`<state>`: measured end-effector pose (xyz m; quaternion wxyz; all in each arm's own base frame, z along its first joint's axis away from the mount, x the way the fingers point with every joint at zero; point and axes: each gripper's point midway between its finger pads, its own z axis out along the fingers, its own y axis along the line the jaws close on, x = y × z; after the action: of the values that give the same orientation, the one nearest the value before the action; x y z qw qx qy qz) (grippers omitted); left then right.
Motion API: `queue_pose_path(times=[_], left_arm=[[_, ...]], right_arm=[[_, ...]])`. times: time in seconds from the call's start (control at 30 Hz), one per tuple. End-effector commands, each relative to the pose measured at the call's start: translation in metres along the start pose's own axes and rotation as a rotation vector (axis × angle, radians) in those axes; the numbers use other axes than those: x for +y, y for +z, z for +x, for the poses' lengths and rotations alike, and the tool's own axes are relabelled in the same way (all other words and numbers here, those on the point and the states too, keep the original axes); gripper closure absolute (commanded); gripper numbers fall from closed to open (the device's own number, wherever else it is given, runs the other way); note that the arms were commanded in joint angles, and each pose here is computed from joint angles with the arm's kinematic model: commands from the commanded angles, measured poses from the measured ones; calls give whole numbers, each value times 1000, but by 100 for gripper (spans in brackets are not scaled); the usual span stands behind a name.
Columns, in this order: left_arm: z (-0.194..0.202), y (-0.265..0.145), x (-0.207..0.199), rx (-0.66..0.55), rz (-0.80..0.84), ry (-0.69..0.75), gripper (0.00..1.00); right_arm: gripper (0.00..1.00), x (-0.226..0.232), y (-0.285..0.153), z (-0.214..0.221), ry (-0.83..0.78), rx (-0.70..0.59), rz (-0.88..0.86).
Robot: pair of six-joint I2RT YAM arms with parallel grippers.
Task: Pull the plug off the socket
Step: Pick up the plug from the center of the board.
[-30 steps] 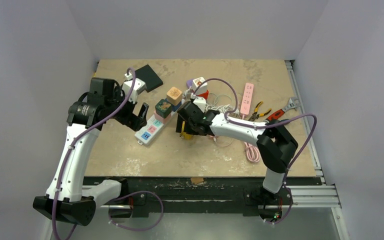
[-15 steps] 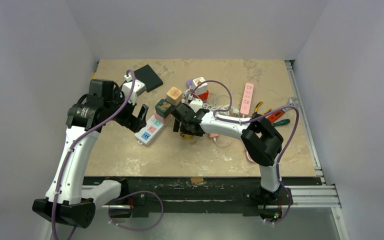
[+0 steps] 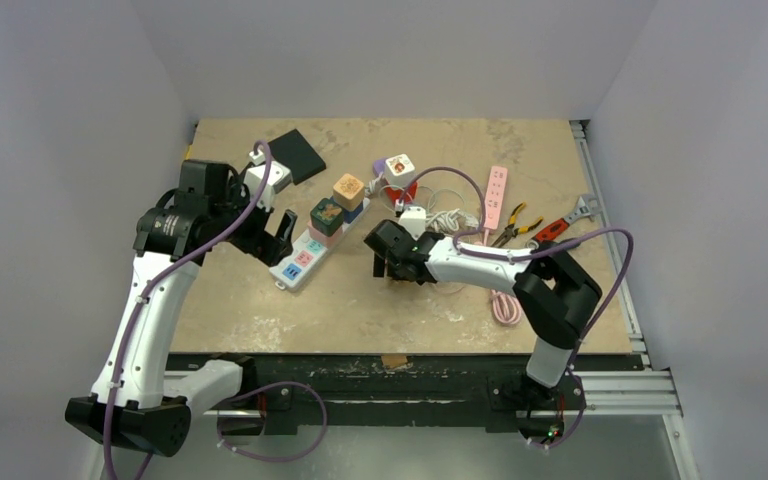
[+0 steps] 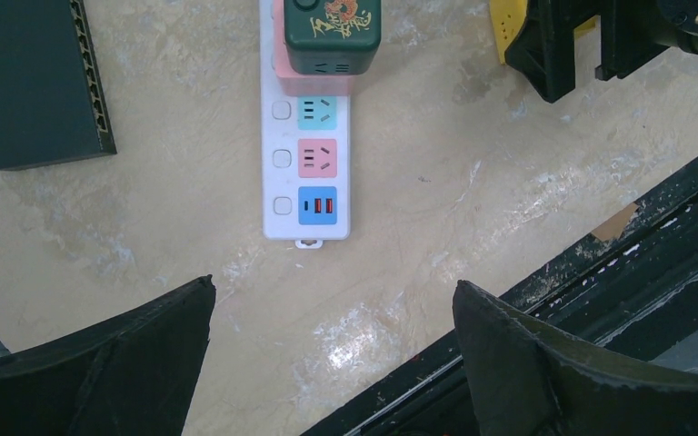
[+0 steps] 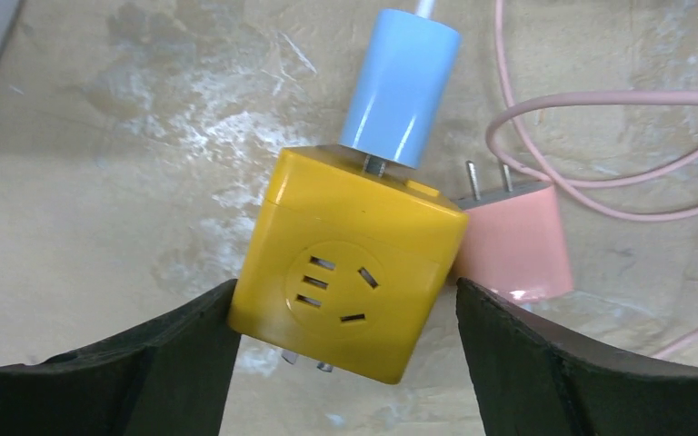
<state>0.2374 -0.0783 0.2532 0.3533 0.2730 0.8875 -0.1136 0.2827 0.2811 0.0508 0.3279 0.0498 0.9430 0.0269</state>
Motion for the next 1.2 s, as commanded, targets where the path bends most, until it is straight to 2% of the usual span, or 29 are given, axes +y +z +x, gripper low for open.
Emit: queue_pose_path(times=[0.0,0.2,0.47,0.6,0.73,0.83,0.97,1.17], left_arm=[[-8,-5,3,-42,-15,16,0],[-10,-6,2,-45,-10,12,0],[-9,-5,4,-39,-17,18,0],[-9,-4,4,-37,-15,16,0],[-9,-5,4,-35,-14,19,0],[-9,-5,4,-33,-15,24,0],[-6,-2,4,-27,-11,24,0],[-6,-2,3,-27,-6,19,0]], right_arm=[[16,-9,-13,-17,-103,-64,-14],[14,9,-9,-26,-135,-61,-23],[20,18,10,-22,-132,-49,0],[26,19,16,-16,-137,-36,1],[43,5,12,-8,-144,-51,12],[51,-9,-2,-3,-134,-88,-32],[56,-25,-20,12,-166,-104,-144],[47,-17,-43,48,-348,-31,-416]])
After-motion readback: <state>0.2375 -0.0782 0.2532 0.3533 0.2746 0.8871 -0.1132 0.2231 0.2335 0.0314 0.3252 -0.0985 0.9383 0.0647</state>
